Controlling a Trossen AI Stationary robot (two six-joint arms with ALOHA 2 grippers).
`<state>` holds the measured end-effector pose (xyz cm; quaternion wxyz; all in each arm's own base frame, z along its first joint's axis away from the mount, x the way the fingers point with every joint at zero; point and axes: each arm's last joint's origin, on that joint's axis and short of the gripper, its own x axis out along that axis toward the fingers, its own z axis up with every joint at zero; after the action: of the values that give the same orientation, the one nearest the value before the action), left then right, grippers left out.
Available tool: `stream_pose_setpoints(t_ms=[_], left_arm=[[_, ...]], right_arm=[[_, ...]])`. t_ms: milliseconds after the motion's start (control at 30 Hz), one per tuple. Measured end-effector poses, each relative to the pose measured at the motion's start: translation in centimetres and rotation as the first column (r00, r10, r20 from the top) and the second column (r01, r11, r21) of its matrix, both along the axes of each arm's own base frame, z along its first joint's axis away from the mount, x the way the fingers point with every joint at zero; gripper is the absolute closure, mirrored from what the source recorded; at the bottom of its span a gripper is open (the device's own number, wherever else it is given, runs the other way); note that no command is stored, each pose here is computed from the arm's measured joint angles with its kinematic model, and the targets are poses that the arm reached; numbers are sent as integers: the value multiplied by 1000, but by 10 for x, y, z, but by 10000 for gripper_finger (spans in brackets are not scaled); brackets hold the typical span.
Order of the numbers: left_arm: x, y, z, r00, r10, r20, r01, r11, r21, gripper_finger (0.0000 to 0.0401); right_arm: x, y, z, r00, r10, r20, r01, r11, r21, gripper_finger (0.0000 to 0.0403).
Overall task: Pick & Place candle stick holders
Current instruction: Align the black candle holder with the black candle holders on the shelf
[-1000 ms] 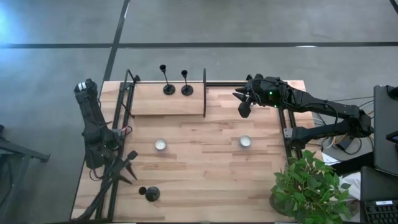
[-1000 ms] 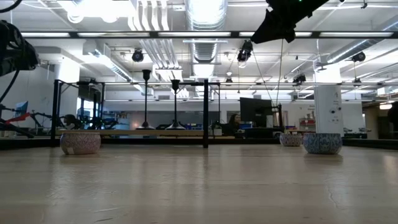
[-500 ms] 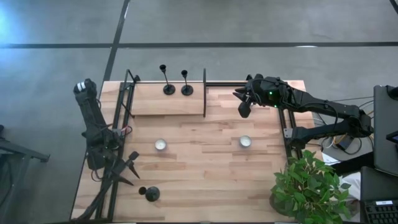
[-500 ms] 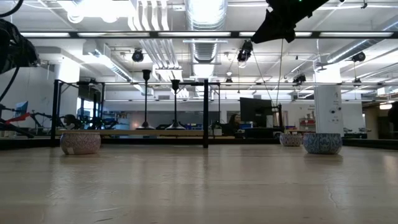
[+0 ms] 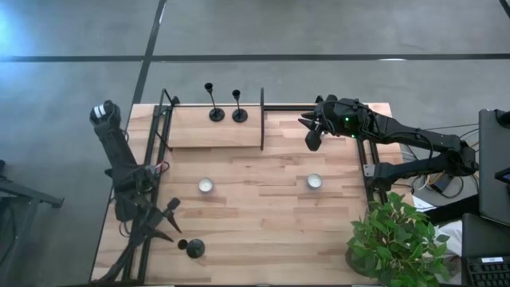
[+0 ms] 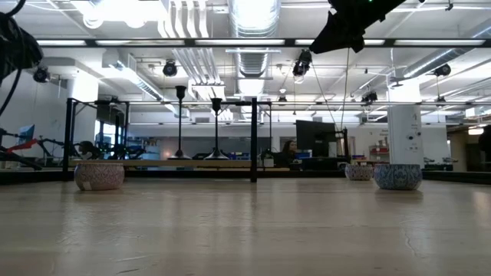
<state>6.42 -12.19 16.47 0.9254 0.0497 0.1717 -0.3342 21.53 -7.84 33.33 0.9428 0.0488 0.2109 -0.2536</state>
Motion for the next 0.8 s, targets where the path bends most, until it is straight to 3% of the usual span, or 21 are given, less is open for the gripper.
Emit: stream_pose_setpoints(t_ms=[800], left_arm=[[17,-13,-4,999,-41,6,41,999,-25,226]], right_arm=[[0,0,0,1000,0,0,0,1000,0,340]])
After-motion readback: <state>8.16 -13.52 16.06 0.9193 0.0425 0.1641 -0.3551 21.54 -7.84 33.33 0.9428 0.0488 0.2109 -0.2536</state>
